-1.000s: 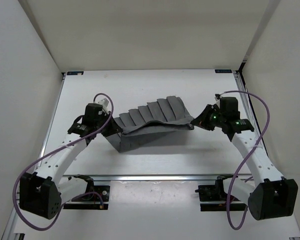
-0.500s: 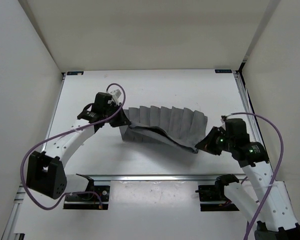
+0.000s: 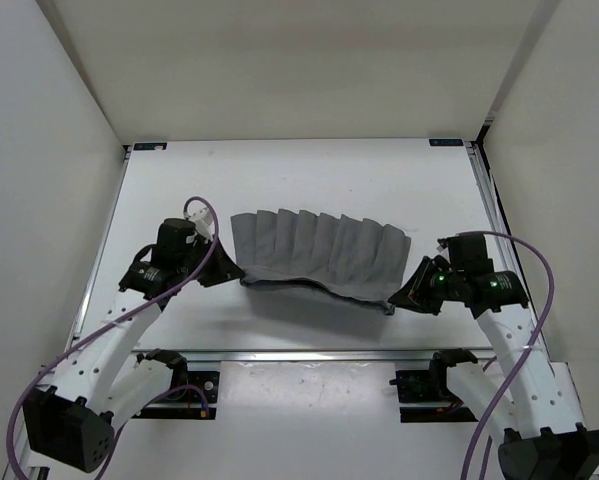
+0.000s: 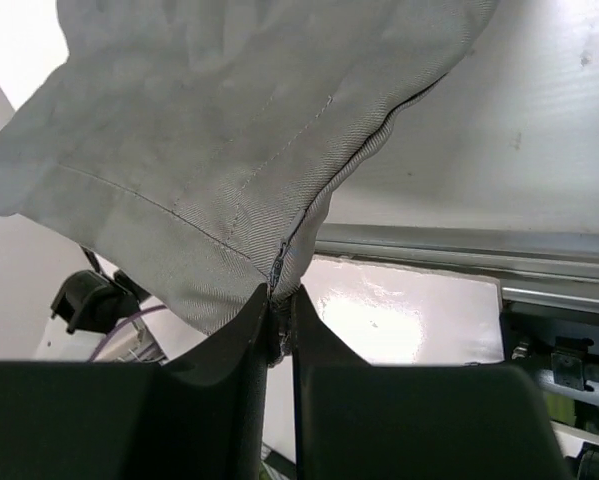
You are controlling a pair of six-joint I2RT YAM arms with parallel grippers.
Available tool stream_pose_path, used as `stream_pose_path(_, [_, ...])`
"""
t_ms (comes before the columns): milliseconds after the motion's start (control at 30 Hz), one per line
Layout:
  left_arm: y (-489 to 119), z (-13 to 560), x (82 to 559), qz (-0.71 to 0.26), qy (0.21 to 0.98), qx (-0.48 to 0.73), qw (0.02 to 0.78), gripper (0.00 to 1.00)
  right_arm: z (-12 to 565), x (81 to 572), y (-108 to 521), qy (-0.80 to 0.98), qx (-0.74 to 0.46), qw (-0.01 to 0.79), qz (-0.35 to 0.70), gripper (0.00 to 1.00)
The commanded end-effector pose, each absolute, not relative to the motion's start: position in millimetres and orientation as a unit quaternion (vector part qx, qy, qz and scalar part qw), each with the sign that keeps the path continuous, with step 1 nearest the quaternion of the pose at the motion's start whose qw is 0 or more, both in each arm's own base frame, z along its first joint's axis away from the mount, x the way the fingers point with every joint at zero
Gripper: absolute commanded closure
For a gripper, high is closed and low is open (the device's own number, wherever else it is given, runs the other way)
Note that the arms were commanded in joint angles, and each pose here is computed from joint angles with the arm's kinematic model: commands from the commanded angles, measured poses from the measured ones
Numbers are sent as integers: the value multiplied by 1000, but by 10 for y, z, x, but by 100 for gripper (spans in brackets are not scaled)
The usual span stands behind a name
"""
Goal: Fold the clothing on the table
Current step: Fold the skirt
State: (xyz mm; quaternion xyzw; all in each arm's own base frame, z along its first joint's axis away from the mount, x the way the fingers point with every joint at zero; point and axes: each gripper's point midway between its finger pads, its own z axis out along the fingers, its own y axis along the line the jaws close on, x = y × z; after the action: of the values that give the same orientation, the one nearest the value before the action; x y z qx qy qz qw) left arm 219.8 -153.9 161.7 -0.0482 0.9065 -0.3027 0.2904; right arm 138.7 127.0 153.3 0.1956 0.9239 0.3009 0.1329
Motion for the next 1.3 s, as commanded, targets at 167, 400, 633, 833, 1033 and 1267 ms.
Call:
stream_pose_path(167, [-1223, 1778, 2035, -276, 900, -98, 323, 100, 1622, 1144, 1334, 935, 164, 122, 289, 100])
stream_pose_path(400, [-1212, 1787, 2153, -265, 901, -105, 326, 100, 1867, 1330, 1416, 927, 161, 175, 288, 100])
stream_pose_path(633, [-1120, 1722, 2632, -203, 910, -96, 347, 100, 1637, 2063, 1415, 907, 158, 219, 323, 100])
stream_pose_path(833, [-1041, 1335, 2890, -164, 927, -110, 319, 100, 1366, 2563, 1370, 909, 151, 228, 314, 100])
stream_pose_path(1033, [-901, 1057, 3068, -143, 933, -129, 305, 100, 1256, 3013, 1411, 905, 142, 243, 320, 100])
stream_pose_path(1267, [-961, 989, 3632, -181, 918, -161, 315, 73, 1162, 3606, 1365, 886, 124, 287, 342, 76])
